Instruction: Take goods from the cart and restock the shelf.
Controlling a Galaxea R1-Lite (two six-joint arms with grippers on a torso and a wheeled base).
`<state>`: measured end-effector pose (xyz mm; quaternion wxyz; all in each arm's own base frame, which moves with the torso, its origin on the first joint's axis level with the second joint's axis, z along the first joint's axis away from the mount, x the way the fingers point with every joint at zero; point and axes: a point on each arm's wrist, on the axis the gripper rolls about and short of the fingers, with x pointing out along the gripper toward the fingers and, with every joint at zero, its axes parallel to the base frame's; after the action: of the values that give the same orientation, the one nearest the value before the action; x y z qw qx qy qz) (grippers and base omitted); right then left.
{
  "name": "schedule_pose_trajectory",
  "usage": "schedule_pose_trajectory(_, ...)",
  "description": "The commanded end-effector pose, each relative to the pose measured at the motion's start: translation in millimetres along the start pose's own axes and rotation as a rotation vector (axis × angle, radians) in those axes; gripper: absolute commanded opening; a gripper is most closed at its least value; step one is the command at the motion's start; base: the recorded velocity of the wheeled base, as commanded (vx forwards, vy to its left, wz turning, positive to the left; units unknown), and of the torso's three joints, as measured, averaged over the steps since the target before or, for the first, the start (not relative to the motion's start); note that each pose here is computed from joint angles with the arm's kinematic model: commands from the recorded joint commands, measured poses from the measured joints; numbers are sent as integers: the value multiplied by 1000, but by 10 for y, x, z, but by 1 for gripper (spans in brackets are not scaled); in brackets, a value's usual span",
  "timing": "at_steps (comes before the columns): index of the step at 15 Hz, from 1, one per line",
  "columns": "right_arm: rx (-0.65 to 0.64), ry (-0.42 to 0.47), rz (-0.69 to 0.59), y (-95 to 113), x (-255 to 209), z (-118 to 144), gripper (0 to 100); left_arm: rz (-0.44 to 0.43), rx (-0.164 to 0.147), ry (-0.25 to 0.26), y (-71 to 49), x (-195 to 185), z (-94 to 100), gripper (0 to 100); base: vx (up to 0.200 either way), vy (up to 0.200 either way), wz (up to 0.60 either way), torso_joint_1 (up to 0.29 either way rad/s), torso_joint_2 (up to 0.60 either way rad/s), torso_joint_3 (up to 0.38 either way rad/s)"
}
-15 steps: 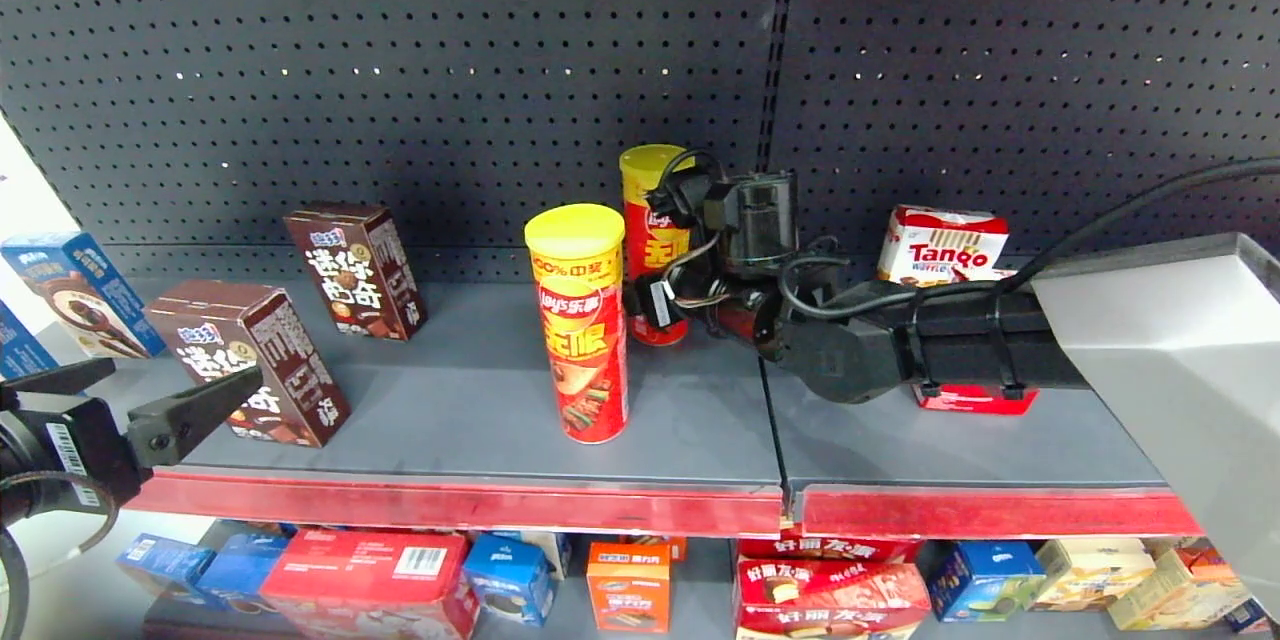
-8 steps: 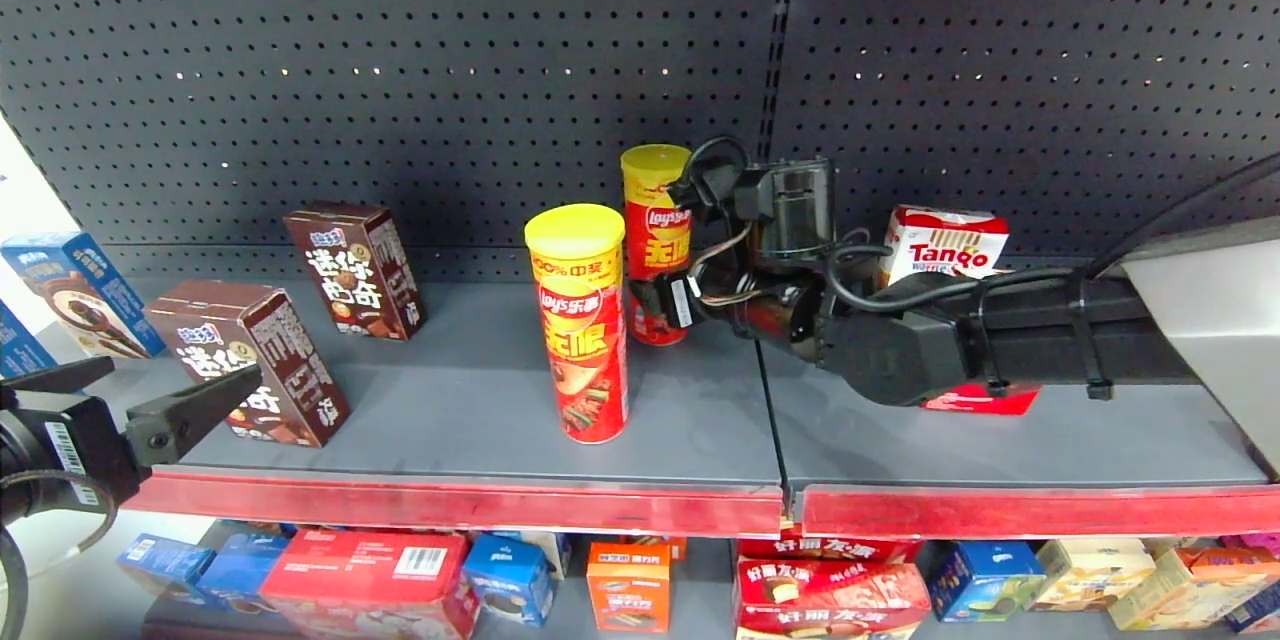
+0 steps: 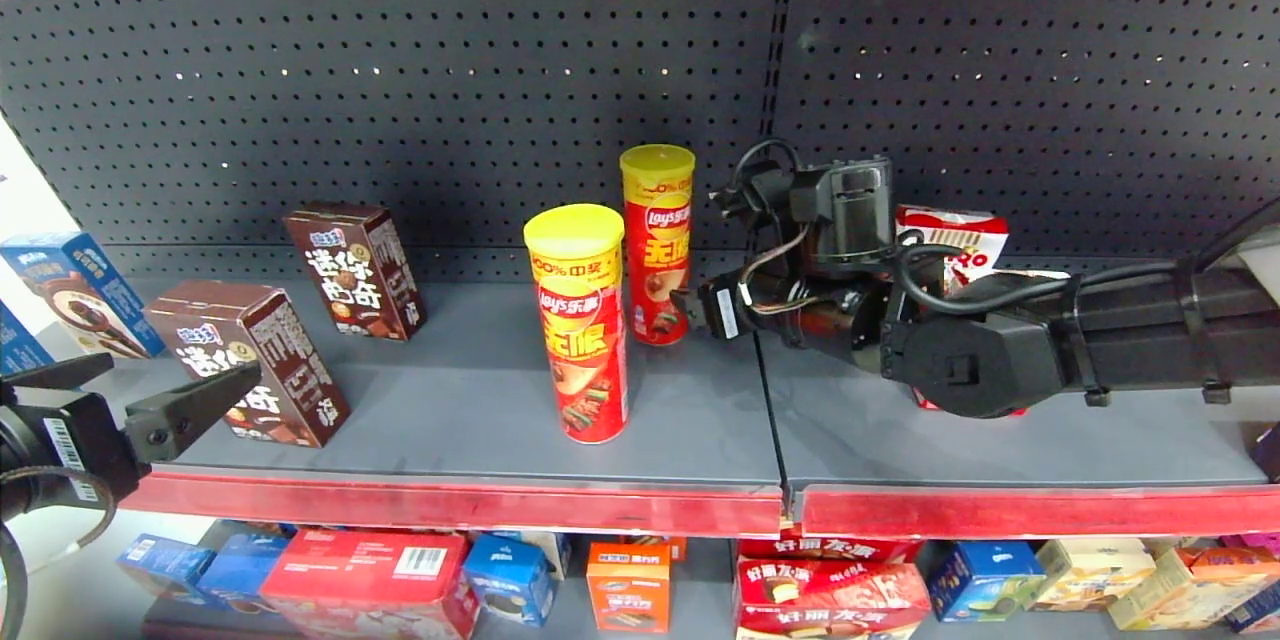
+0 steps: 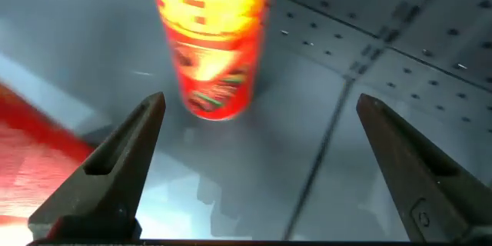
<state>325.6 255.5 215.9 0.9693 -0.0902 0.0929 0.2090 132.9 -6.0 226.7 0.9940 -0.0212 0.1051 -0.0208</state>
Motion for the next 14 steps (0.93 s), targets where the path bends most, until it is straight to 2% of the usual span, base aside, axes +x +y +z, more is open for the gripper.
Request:
schedule_pose_trajectory(1, 6, -2, -29, -122, -11, 13, 100, 1, 0, 1, 1, 3, 0, 100, 0, 0, 0, 0, 0, 0)
schedule_pose_trajectory(5, 15, 11, -82, -340, 74, -35, 100, 1, 0, -3, 0, 6, 9, 100, 0, 0, 0, 0, 0, 0)
schedule_pose_trajectory(8, 16, 24, -103, -418, 216, -115, 100, 2, -1, -3, 2, 10, 10, 100, 0, 0, 0, 0, 0, 0)
schedule_pose_trajectory(14, 20, 3, -105, -357, 482, -165, 100, 2, -1, -4, 2, 10, 14, 100, 0, 0, 0, 0, 0, 0)
